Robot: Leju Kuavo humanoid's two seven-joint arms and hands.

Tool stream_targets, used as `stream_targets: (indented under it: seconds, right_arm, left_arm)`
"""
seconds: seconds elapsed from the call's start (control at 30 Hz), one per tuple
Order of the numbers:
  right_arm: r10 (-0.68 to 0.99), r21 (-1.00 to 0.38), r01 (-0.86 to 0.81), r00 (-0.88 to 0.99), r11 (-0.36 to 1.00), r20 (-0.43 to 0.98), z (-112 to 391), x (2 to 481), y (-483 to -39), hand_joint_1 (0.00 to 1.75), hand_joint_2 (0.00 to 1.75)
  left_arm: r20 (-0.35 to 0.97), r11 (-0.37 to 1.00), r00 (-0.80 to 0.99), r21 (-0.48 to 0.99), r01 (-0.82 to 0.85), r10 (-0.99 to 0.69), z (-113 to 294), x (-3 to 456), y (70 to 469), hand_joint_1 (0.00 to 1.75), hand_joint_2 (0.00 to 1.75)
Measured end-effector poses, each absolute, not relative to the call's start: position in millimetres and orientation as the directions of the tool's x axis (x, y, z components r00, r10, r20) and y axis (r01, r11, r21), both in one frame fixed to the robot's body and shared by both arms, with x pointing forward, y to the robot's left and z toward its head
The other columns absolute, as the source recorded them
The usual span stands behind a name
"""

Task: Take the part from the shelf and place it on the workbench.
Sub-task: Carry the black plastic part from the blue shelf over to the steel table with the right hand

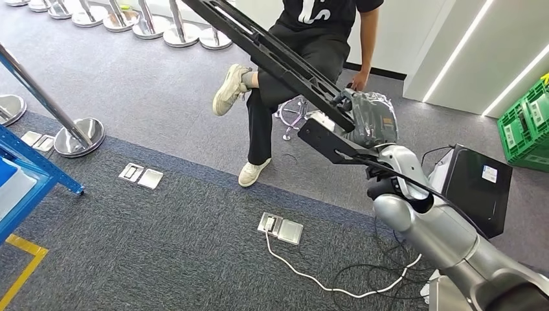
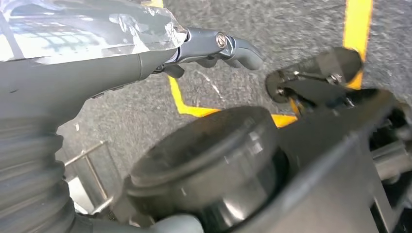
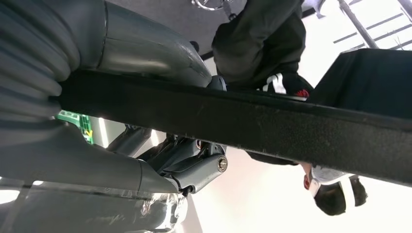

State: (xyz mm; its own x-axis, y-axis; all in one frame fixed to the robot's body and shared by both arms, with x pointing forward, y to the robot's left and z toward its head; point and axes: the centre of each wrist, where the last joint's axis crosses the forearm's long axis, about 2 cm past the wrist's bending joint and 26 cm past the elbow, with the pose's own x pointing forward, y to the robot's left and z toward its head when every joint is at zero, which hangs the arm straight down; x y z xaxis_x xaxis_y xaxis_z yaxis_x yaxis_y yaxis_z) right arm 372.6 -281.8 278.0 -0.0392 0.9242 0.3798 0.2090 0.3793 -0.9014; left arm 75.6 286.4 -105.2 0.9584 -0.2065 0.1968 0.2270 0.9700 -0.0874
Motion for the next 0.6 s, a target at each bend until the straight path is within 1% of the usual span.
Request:
stream_targets:
  seconds: [0.6]
  right_arm:
    - [0.926, -0.902, 0.217, -0.032, 0.373, 0.375, 278.1, 373.2, -283.4, 1.75, 1.75]
  left_arm:
    - [0.199, 0.967, 0.956, -0.093, 0.236, -0.214, -105.0, 76.5, 286.1, 0.0, 1.75]
